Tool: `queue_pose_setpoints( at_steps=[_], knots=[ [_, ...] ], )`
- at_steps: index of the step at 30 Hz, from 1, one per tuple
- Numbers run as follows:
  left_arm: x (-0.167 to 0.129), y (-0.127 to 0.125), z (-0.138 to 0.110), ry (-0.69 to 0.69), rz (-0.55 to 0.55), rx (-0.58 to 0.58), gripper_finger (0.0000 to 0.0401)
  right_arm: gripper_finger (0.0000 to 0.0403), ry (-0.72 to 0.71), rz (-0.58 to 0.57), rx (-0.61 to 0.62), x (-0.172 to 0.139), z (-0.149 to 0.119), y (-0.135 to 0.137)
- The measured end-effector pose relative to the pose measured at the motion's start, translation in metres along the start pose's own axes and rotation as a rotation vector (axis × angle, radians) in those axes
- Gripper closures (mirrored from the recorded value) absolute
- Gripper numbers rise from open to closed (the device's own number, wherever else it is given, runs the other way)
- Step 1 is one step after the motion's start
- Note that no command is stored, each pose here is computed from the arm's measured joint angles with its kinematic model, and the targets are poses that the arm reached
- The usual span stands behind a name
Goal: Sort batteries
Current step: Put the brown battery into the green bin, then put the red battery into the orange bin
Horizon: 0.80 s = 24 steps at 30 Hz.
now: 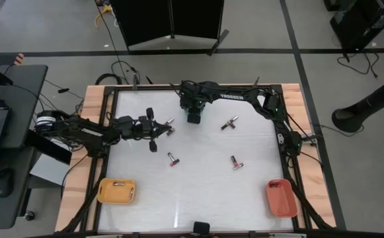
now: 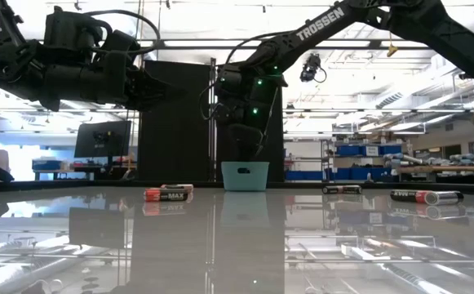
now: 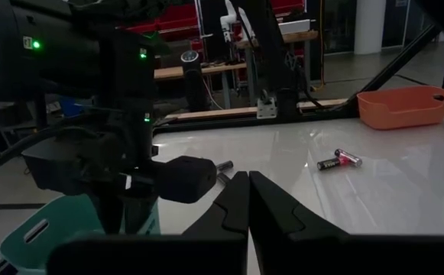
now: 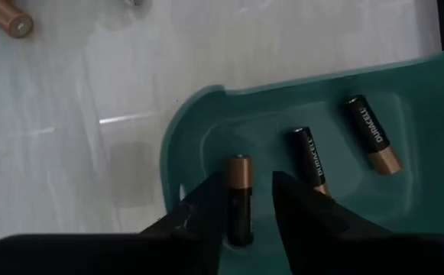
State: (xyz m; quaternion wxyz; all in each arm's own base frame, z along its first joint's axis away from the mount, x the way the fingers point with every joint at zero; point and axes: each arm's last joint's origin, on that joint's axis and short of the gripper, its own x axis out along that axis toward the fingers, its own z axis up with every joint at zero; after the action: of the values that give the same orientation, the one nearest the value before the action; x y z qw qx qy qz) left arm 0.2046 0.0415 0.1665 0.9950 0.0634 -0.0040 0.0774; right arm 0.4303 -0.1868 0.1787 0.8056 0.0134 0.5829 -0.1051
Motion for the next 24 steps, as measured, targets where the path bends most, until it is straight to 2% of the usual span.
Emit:
queue_pose_setpoints(
  at_steps=[7,10,15,19,24],
  knots=[
    [0.0,0.0,0.0,0.0,0.0,0.0,0.039,0.0268,0.005,-0.007,-0.018,-0.007,0.0,0.003],
    [0.0,0.0,0.0,0.0,0.0,0.001,0.039,0.0299,0.017,0.001,-0.037,-0.031,-0.002,0.009],
    [0.0,0.0,0.0,0.0,0.0,0.022,0.039,0.0389,-0.035,-0.003,-0.056,-0.078,-0.001,0.025],
    [0.0,0.0,0.0,0.001,0.0,0.021,0.039,0.0383,-0.083,-0.006,-0.054,-0.107,-0.004,0.042],
    [0.0,0.0,0.0,0.001,-0.001,0.014,0.039,0.0395,-0.103,-0.01,-0.029,-0.107,-0.031,0.062]
  ],
)
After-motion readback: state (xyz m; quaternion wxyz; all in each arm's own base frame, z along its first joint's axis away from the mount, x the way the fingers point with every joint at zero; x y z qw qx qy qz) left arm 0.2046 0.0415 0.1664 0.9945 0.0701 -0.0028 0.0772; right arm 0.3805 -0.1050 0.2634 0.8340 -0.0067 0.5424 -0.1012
